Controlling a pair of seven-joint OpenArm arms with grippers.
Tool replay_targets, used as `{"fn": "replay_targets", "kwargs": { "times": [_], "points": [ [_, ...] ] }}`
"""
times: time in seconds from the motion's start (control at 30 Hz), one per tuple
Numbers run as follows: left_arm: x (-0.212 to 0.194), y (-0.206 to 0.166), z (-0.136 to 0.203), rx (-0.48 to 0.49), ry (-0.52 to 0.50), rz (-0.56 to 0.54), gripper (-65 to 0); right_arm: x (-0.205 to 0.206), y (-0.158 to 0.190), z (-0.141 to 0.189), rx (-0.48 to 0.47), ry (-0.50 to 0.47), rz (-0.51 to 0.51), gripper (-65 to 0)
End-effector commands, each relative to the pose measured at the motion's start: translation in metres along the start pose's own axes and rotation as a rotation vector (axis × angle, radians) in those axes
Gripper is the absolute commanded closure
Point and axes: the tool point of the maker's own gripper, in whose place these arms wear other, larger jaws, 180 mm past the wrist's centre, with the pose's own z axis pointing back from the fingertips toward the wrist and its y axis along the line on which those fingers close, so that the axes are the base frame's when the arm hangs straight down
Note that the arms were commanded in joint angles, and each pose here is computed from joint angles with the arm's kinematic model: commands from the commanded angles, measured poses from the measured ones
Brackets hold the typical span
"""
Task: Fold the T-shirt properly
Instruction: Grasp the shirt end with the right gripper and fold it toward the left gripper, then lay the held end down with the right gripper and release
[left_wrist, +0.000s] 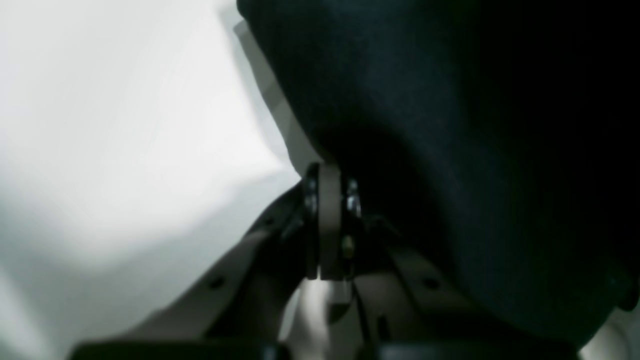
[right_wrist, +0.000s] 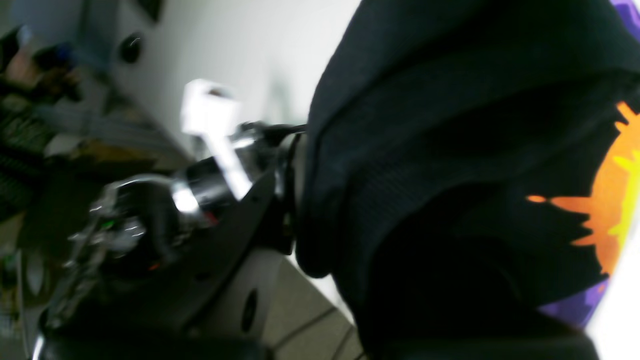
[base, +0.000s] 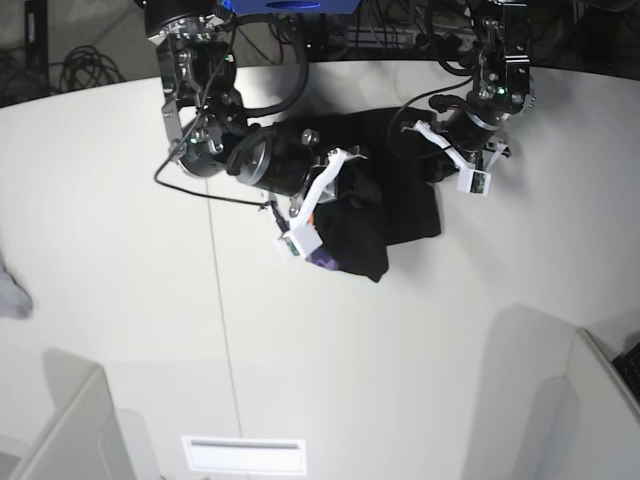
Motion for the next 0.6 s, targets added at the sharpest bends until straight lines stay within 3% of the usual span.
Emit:
{"fn": "replay_targets", "kwargs": {
  "times": [0.0, 0.57],
  "points": [
    [-0.016, 0.007, 0.003, 0.028, 0.071, -0.020, 0.0, 0.015, 0.009, 0.002, 0.029, -0.047, 0.009, 0.0],
    [-0.019, 0.006, 0.004, 0.028, 0.077, -0.018, 0.0, 0.006, 0.004, -0.024, 0.026, -0.003, -0.011, 0.0]
  ]
}}
